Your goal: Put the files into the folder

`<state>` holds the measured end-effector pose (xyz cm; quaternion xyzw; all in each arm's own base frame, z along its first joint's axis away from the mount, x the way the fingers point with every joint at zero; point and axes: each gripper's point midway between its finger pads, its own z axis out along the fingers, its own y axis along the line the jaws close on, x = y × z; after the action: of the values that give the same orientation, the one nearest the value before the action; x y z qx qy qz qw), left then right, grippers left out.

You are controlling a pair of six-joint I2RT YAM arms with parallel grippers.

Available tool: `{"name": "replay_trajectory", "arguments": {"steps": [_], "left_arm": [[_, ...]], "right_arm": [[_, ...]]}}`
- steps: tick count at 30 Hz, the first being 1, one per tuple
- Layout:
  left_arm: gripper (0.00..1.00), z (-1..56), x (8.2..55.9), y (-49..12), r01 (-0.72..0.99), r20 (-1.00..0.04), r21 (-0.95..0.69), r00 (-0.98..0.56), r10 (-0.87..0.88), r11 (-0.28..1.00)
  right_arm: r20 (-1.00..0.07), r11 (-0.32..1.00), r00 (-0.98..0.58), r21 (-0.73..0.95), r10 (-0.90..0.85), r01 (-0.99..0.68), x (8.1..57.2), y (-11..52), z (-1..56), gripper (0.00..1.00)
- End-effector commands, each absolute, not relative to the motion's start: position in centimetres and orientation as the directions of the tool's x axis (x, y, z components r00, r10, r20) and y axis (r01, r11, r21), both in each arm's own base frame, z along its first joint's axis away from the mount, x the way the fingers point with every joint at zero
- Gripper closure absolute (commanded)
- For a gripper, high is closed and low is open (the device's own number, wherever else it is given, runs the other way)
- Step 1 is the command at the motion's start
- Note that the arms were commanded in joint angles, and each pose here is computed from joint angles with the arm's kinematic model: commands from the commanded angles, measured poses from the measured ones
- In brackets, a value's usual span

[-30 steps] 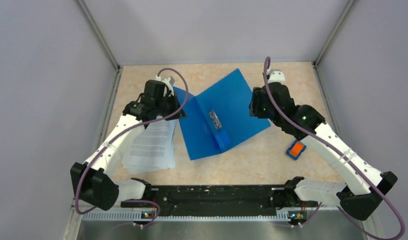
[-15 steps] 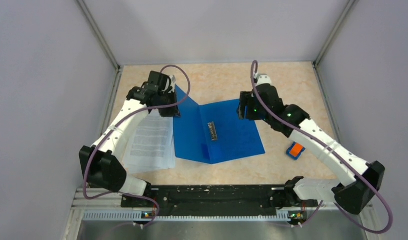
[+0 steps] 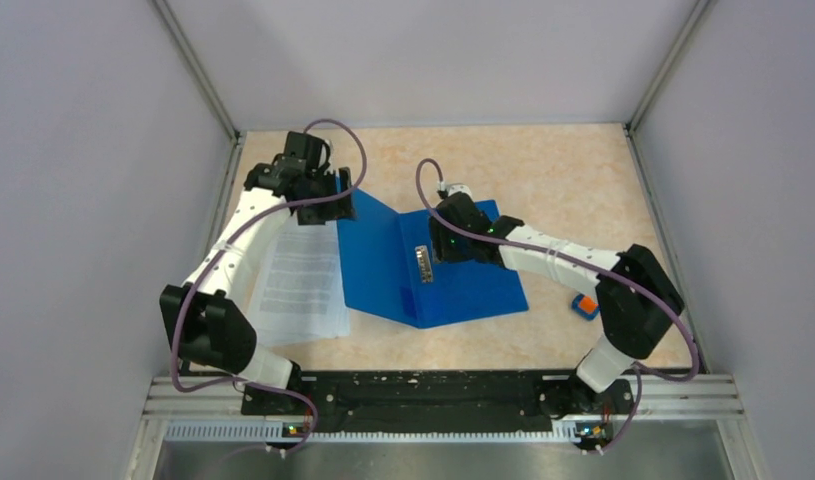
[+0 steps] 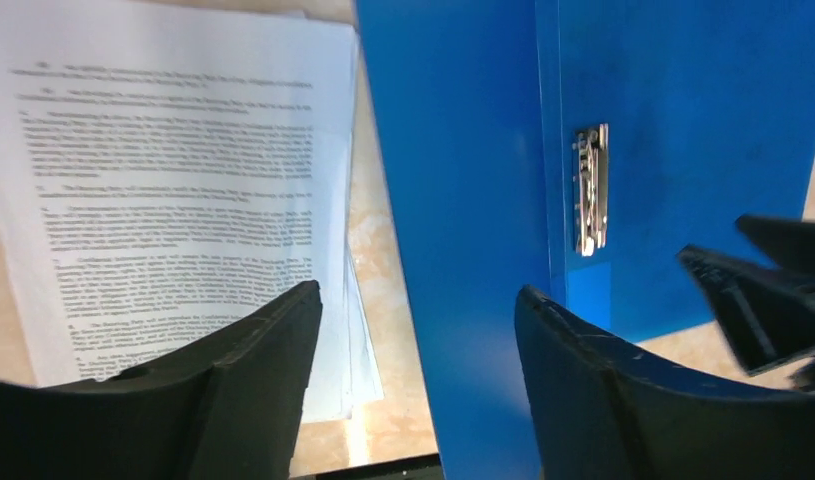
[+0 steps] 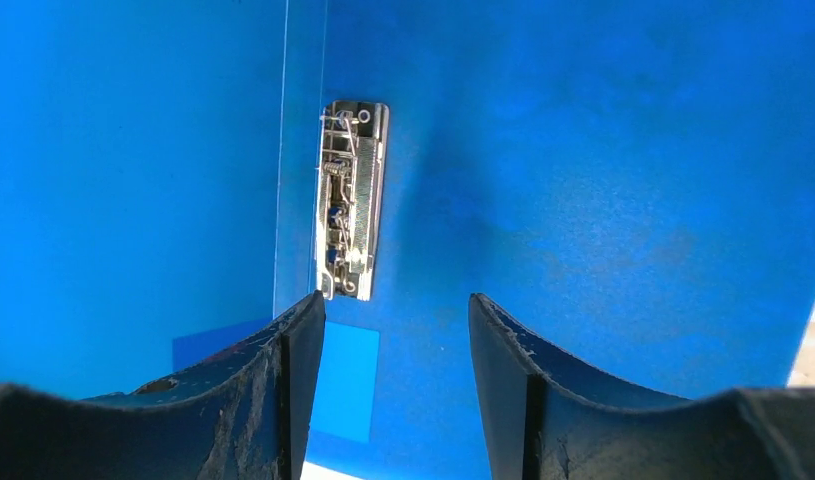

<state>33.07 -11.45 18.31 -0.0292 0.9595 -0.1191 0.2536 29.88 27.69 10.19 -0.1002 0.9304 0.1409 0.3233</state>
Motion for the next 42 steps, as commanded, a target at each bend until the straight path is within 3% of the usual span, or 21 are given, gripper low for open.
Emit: {"name": "replay_trajectory", "arguments": {"steps": [1, 4, 11, 16, 24, 32, 42], "left_arm": [[0.22, 23.1, 35.0, -10.0, 0.000, -0.607, -0.207, -0.785, -0.129, 0.978], [0.21, 25.5, 35.5, -10.1, 0.009, -0.655, -0.225, -0.741, -0.145, 0.974], [0.23, 32.4, 35.9, -13.4, 0.115, -0.718, -0.399, -0.657, -0.232, 0.910], [0.25, 32.6, 35.8, -17.2, 0.146, -0.656, -0.542, -0.688, -0.308, 0.827], [0.31, 26.7, 36.1, -17.6, -0.070, -0.520, -0.636, -0.698, -0.493, 0.769], [0.36, 20.0, 35.2, -16.1, -0.163, -0.487, -0.545, -0.737, -0.469, 0.823], [0.40, 13.5, 34.3, -14.9, -0.227, -0.433, -0.432, -0.797, -0.422, 0.873]], "right_arm": [[-0.717, 0.931, -0.694, 0.213, -0.056, -0.295, 32.1, 30.6, 12.5, 0.45], [-0.714, 0.935, -0.692, 0.165, -0.106, -0.314, 31.8, 31.4, 11.2, 0.40], [-0.693, 0.927, -0.693, 0.096, -0.198, -0.361, 30.3, 33.0, 8.1, 0.17], [-0.663, 0.928, -0.711, 0.066, -0.235, -0.368, 29.7, 33.4, 5.5, 0.10], [-0.645, 0.948, -0.738, 0.067, -0.197, -0.312, 29.3, 32.6, 3.8, 0.07], [-0.665, 0.937, -0.740, 0.189, -0.098, -0.294, 29.0, 33.1, 5.2, 0.13], [-0.637, 0.918, -0.771, 0.305, -0.001, -0.253, 29.1, 32.1, 5.3, 0.40]]}}
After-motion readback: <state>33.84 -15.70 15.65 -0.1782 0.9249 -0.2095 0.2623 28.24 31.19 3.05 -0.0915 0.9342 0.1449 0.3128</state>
